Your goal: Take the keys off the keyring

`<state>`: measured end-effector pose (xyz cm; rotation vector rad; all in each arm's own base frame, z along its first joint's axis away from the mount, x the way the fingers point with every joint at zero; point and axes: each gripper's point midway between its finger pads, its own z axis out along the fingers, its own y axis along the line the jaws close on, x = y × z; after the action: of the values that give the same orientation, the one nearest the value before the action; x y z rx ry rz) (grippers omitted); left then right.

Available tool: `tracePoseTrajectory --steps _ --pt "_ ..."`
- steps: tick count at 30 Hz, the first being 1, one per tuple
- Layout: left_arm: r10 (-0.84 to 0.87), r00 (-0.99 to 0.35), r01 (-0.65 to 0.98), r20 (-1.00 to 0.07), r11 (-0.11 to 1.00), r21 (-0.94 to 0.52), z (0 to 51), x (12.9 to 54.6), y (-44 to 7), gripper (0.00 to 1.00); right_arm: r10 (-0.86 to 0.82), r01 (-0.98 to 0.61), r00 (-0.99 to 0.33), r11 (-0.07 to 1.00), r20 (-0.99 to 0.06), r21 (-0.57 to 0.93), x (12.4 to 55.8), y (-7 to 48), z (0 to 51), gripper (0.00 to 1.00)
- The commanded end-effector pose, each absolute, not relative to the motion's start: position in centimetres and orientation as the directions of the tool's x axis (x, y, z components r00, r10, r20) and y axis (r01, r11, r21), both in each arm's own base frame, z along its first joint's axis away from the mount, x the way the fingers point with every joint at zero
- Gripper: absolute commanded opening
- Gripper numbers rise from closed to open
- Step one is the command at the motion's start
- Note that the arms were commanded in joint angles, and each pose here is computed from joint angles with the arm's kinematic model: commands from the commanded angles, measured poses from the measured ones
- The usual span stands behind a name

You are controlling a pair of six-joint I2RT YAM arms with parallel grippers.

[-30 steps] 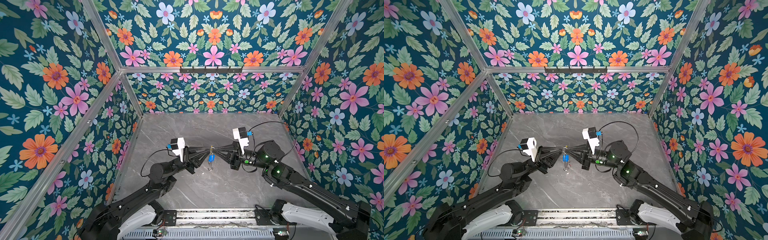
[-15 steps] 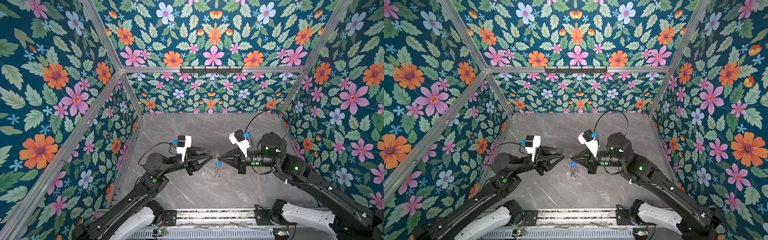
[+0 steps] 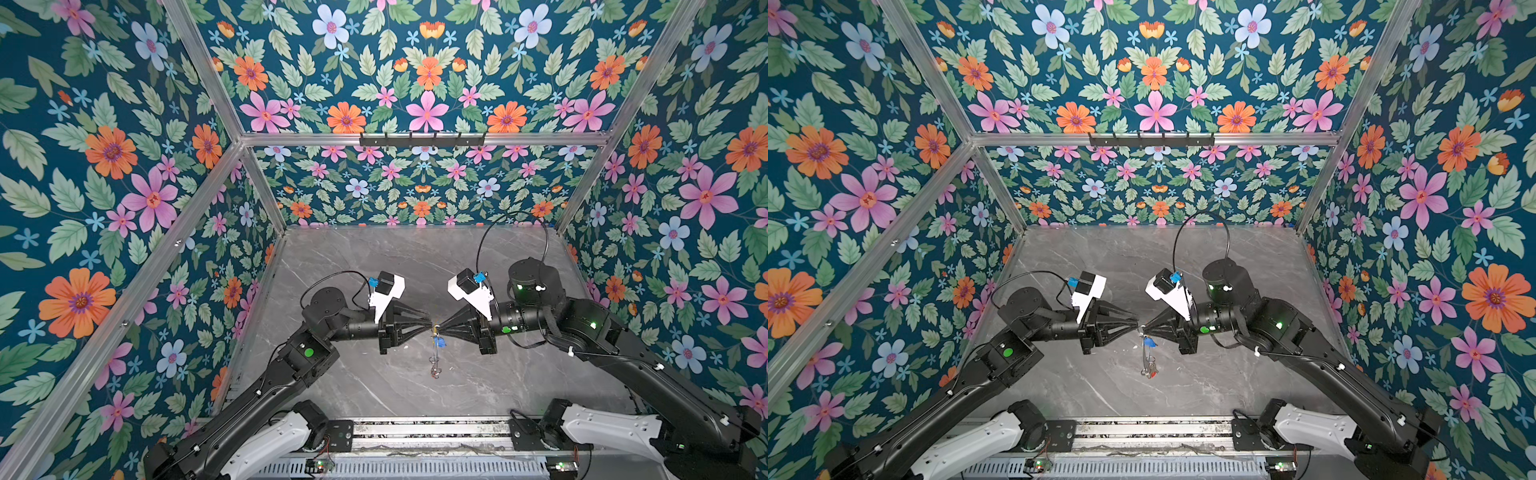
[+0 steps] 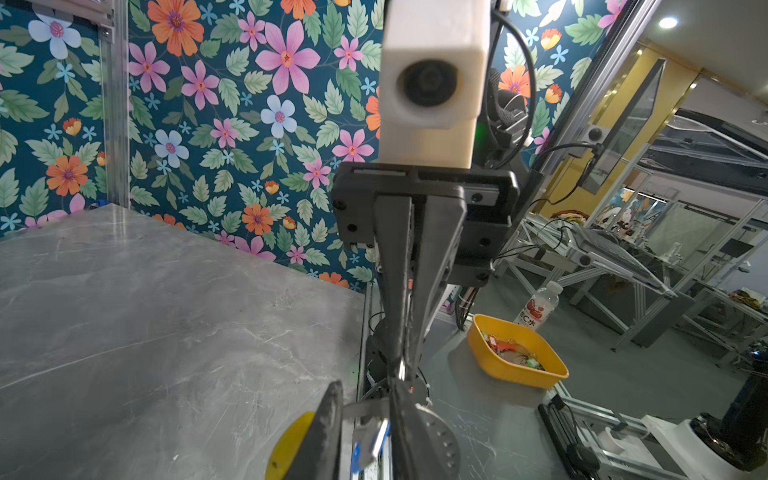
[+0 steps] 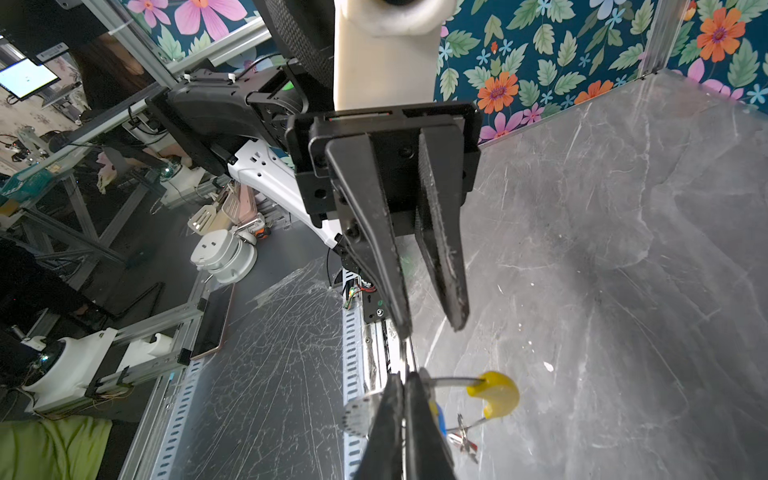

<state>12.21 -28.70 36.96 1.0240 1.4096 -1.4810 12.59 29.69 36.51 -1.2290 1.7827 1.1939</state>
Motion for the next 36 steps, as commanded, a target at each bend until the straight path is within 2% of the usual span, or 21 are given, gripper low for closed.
tracePoseTrajectory --steps 1,6,8,10,15,22,25,30,36 --pt "-0.016 -0.304 0.951 -0.953 -0.064 -0.302 37.00 11.48 -28.68 0.24 -0.337 -0.948 -0.318 0.135 -0.886 0.288 12.62 29.71 36.87 0.00" --pt "-0.014 -0.298 0.951 -0.954 -0.084 -0.296 37.31 11.18 -28.69 0.24 -0.349 -0.948 -0.317 0.150 -0.882 0.281 12.87 29.65 36.72 0.00" --pt "-0.019 -0.290 0.954 -0.957 -0.080 -0.288 37.51 11.14 -28.58 0.28 -0.353 -0.947 -0.318 0.150 -0.880 0.283 12.81 29.61 36.53 0.00" --pt "-0.019 -0.284 0.956 -0.959 -0.083 -0.282 37.53 11.03 -28.50 0.28 -0.355 -0.947 -0.319 0.152 -0.879 0.283 12.86 29.63 36.45 0.00" --pt "0.003 -0.295 0.950 -0.955 -0.104 -0.294 37.29 10.95 -28.81 0.17 -0.355 -0.948 -0.316 0.143 -0.880 0.283 12.90 29.84 36.56 0.00" --pt "0.023 -0.296 0.950 -0.955 -0.097 -0.297 37.14 11.17 -29.01 0.16 -0.360 -0.949 -0.314 0.133 -0.878 0.285 12.82 29.96 36.79 0.00" --pt "0.043 -0.302 0.947 -0.952 -0.103 -0.305 36.93 11.12 -29.13 0.12 -0.365 -0.951 -0.310 0.142 -0.878 0.277 13.04 29.96 36.76 0.00" --pt "0.056 -0.304 0.945 -0.951 -0.109 -0.309 36.77 11.02 -29.16 0.11 -0.378 -0.950 -0.311 0.151 -0.872 0.273 13.34 30.10 36.59 0.00" --pt "0.051 -0.289 0.951 -0.956 -0.102 -0.292 36.86 11.08 -29.11 0.00 -0.383 -0.950 -0.312 0.155 -0.870 0.272 13.58 30.27 36.54 0.00"
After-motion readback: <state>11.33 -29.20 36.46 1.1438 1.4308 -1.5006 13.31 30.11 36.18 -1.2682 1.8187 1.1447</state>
